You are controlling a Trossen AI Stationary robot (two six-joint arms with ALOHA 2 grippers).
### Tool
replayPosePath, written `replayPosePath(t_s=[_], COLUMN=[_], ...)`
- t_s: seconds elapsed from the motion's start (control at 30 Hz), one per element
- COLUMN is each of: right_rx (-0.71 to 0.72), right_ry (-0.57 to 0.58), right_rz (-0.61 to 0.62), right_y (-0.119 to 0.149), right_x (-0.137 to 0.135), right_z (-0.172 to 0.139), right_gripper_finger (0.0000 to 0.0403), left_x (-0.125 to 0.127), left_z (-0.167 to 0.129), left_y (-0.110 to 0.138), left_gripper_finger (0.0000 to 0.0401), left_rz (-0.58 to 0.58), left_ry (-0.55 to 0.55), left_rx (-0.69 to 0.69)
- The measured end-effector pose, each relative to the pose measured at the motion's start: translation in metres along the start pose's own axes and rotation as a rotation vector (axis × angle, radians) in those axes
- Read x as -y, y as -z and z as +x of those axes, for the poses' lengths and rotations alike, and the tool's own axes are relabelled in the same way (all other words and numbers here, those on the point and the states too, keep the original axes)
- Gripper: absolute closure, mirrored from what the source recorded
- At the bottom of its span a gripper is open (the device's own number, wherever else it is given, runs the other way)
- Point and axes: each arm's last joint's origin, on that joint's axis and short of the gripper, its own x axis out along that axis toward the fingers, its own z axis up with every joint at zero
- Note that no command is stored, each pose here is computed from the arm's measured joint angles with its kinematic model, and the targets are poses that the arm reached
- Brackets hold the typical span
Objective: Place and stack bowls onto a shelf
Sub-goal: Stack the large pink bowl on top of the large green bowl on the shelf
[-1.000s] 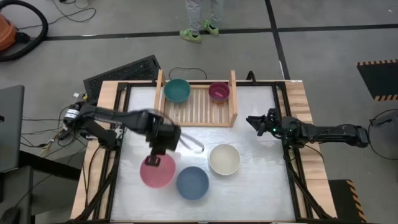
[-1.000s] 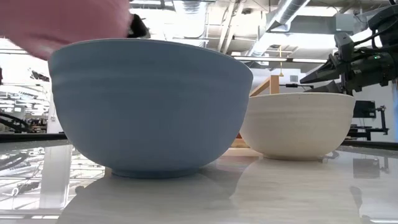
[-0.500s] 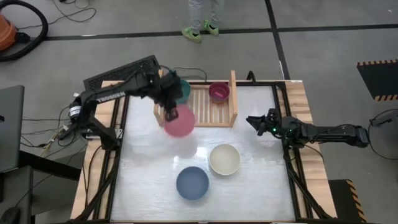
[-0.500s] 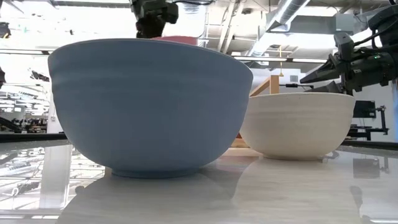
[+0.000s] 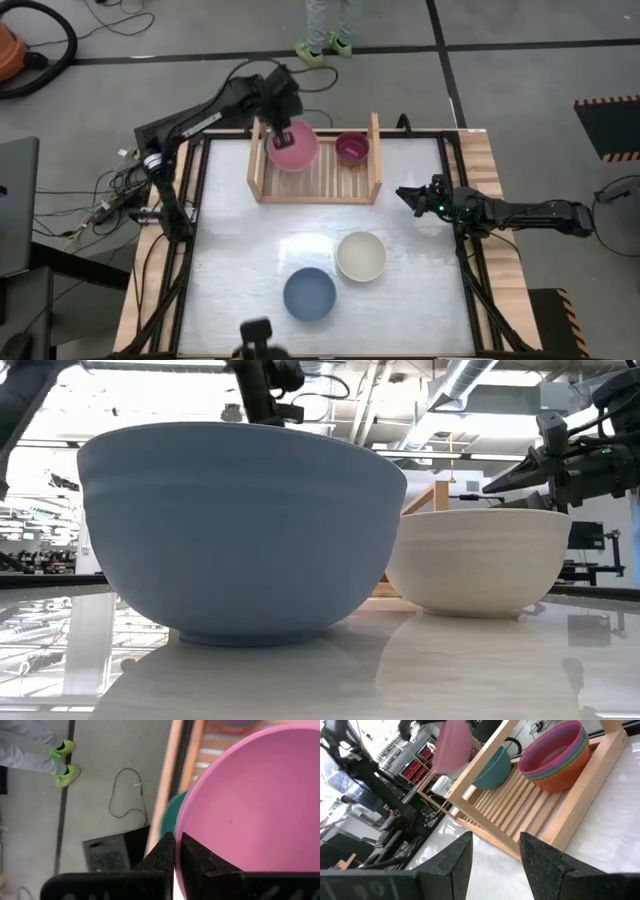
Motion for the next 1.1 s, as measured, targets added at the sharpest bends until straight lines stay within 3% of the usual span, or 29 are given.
replayPosePath(t_s=[0.23,0.4,0.53,1.1], right_rx=[-0.003,-0.003,-0.002,-0.04], right_ry=[-0.003,-0.003,-0.002,0.053], right_rz=[0.002,0.002,0.002,-0.01], right_y=[0.0,0.0,0.0,0.005], right_x=[0.0,0.0,0.0,0.003], right_z=[0.0,0.0,0.0,0.004], right_gripper_finger=[0.0214,0.0214,0.0214,0.0214], left_x=[-0.045,-0.06,-0.066,-0.065], left_z=[0.043,0.078,0.098,0.105], left_y=[0.004,0.014,0.016,0.016], left_gripper_finger=[0.0401,0.0401,0.0401,0.0401], left_rz=[0.111,0.151,0.165,0.221], left_ry=[0.018,0.149,0.168,0.264], left_rx=[-0.076,-0.117,-0.137,-0.056])
